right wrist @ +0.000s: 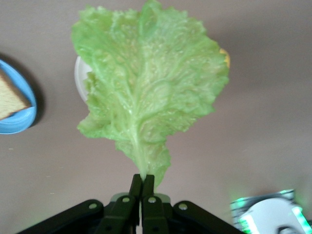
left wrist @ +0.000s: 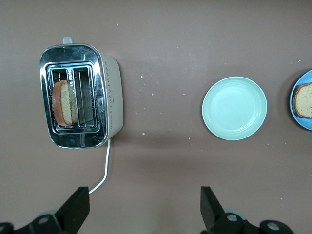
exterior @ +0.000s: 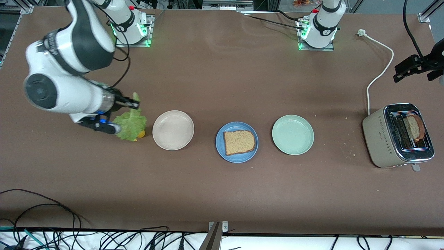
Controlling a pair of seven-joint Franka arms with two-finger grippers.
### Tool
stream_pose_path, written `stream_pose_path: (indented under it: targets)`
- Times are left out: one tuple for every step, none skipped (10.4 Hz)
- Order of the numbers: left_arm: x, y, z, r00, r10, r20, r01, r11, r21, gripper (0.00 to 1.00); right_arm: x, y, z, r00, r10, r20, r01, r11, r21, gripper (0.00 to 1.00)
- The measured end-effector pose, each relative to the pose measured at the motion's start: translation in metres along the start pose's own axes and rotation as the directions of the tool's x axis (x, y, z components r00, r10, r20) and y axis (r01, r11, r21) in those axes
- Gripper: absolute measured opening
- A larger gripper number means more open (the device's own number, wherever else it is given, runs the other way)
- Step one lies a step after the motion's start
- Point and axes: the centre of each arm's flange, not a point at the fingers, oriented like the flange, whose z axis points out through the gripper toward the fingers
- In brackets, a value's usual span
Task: Make sandwich in blue plate with both arms
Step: 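Lift the lettuce leaf with the right gripper toward the blue plate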
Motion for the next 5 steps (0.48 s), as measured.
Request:
stream_pose_path:
  targets:
    - [0.000,0.000,0.000,1.000,0.000,0.000,0.000,1.000,0.000,1.00,-0.017,-0.029,0.004,0.998,0.052,-0.017,-0.052,0.998,0.018,0.03]
    - [0.000,-0.001,0.000,1.000,-0.001,0.000,0.001,1.000,0.000,1.00,-0.031,-0.056,0.012,0.996,0.085,-0.034,-0.084,0.996,0.037,0.03]
    - [0.000,-0.002,0.000,1.000,-0.003,0.000,0.003,1.000,0.000,1.00,-0.042,-0.084,0.024,0.993,0.108,-0.054,-0.105,0.992,0.063,0.03]
    - [0.000,-0.003,0.000,1.000,-0.006,0.001,0.006,1.000,0.000,1.00,-0.052,-0.115,0.041,0.986,0.151,-0.075,-0.143,0.984,0.106,0.03]
    - [0.000,-0.005,0.000,1.000,-0.009,0.001,0.009,1.000,0.000,1.00,-0.061,-0.150,0.063,0.971,0.224,-0.088,-0.207,0.963,0.172,0.03]
